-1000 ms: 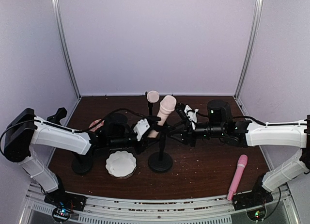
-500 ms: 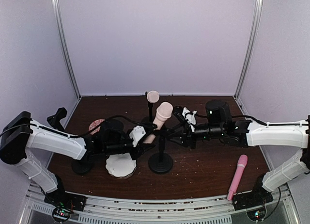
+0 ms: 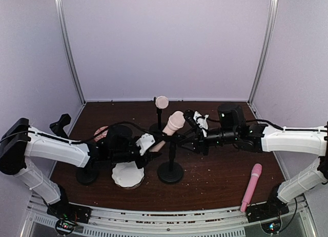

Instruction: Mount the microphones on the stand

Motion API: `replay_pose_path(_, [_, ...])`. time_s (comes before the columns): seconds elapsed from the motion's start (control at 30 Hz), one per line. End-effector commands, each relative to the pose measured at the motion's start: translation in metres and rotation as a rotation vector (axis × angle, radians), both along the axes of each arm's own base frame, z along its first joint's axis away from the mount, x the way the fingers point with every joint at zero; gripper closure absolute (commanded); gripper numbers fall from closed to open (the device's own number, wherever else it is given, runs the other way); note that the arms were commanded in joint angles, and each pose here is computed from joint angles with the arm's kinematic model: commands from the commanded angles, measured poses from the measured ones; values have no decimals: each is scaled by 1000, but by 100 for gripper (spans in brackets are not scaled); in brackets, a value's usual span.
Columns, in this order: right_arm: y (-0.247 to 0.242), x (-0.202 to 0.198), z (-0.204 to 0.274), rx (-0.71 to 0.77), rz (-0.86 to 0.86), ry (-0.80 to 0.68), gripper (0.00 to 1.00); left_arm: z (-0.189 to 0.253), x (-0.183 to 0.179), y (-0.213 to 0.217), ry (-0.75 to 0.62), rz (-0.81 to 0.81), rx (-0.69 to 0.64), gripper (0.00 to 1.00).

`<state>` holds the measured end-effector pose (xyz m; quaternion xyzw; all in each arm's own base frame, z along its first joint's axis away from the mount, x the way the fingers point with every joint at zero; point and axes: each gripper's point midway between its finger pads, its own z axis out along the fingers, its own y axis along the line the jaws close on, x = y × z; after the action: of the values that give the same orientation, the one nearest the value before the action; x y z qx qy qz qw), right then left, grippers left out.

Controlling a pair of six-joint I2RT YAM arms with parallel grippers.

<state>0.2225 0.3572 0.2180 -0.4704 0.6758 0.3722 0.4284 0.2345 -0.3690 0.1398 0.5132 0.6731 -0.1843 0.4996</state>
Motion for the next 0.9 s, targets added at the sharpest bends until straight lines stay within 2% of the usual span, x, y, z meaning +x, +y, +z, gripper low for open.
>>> replay_pose_path(0.0, [16, -7, 21, 56, 54, -3, 70, -4, -22, -14, -54, -128, 92, 100])
replay_pose_path(0.13, [17, -7, 19, 63, 53, 14, 61, -5, -24, -17, -48, -139, 94, 100])
replay_pose_path(0.3, [16, -7, 18, 67, 42, 23, 41, -9, -25, -16, -41, -137, 100, 100])
replay_pose_path(0.43, [14, -8, 19, 74, 36, 23, 36, -11, -24, -13, -37, -118, 91, 97])
replay_pose_path(0.53, [13, -8, 19, 72, 37, 22, 36, -8, -21, -12, -24, -87, 70, 84])
replay_pose_path(0.6, [13, -9, 18, 68, 40, 25, 35, -3, -21, -11, -20, -75, 50, 68])
replay_pose_path(0.67, [13, -10, 18, 66, 40, 29, 35, 5, -21, -10, -20, -67, 24, 57])
replay_pose_path(0.87, [8, -11, 24, 83, 30, 23, 31, 43, -30, -11, -44, -105, -70, 42])
